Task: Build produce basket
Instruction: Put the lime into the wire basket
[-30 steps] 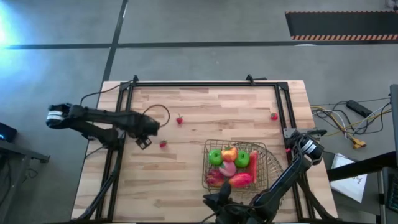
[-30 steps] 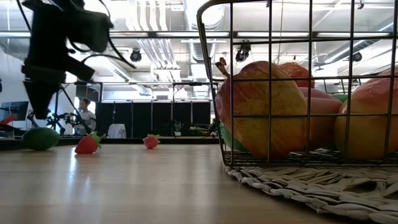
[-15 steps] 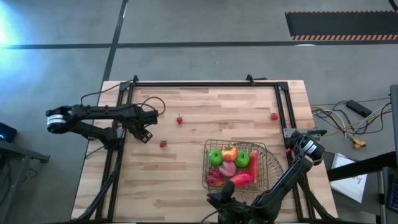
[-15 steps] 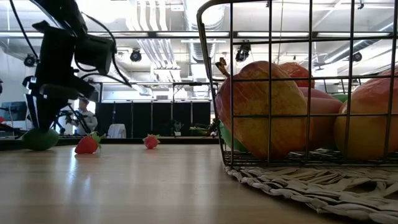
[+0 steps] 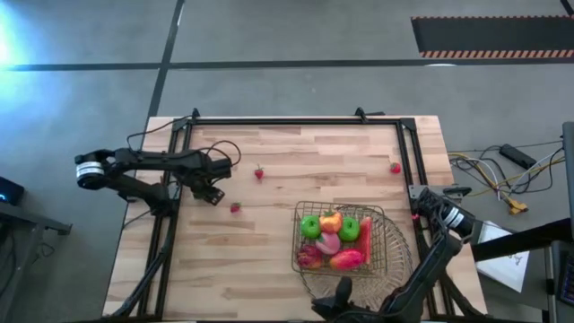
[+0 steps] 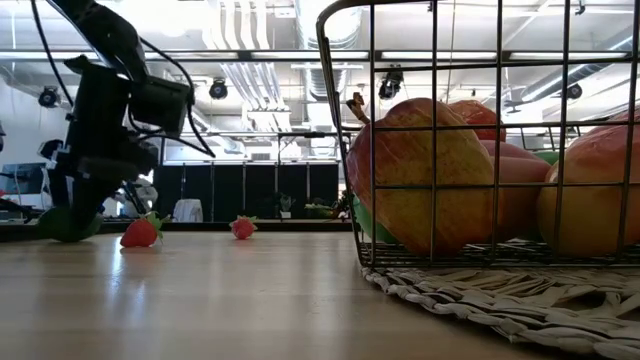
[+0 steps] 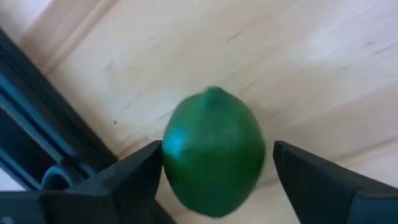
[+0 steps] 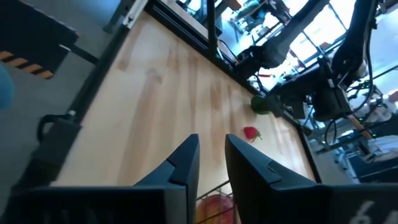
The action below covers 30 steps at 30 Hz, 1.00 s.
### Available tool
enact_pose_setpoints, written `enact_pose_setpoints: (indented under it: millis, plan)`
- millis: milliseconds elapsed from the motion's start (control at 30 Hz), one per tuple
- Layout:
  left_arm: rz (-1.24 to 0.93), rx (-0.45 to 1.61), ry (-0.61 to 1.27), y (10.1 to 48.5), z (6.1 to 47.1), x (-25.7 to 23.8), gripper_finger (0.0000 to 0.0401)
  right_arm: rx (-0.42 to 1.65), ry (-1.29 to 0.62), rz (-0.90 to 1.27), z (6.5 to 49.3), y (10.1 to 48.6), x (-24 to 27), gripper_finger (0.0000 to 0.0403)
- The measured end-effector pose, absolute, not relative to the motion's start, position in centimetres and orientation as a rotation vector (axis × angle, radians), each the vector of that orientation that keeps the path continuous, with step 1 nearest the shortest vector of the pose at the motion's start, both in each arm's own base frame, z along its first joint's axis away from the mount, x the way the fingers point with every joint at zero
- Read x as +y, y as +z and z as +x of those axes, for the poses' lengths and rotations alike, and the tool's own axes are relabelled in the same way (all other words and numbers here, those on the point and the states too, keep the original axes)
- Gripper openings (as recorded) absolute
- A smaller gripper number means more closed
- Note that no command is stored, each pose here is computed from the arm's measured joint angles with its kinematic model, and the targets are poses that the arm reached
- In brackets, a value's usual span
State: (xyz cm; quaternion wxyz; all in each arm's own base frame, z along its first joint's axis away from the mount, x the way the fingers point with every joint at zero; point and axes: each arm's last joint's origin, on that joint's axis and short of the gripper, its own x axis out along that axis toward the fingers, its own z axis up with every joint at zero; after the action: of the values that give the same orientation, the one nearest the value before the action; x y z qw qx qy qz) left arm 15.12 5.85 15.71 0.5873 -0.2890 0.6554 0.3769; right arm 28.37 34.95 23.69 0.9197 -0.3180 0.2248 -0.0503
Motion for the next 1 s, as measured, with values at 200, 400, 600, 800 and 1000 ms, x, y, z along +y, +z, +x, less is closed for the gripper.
enact_pose_setpoints:
  millis: [200, 400, 600, 800, 1000]
  plan:
    - [-0.652, 1.611, 0.875, 14.6, 15.5, 6.0, 0.0228, 0.445, -0.093, -0.615, 27.3, 23.7, 35.8, 0.0068]
    - [-0.616, 1.617, 0.839, 14.9, 16.1, 5.9, 0.0189, 0.437, -0.083, -0.578, 26.6, 23.7, 36.3, 0.0065]
    - [-0.558, 1.449, 0.727, 18.2, 17.9, 4.6, 0.0189, 0.434, -0.083, -0.536, 26.0, 23.7, 36.6, 0.0063]
    - [-0.469, 1.114, 0.465, 21.7, 20.6, 0.9, 0.0192, 0.426, -0.132, -0.464, 25.3, 23.4, 36.7, 0.0054]
    - [-0.347, 0.695, 0.07, 24.3, 24.1, -4.7, 0.0195, 0.44, -0.176, -0.35, 24.8, 23.0, 36.4, 0.0052]
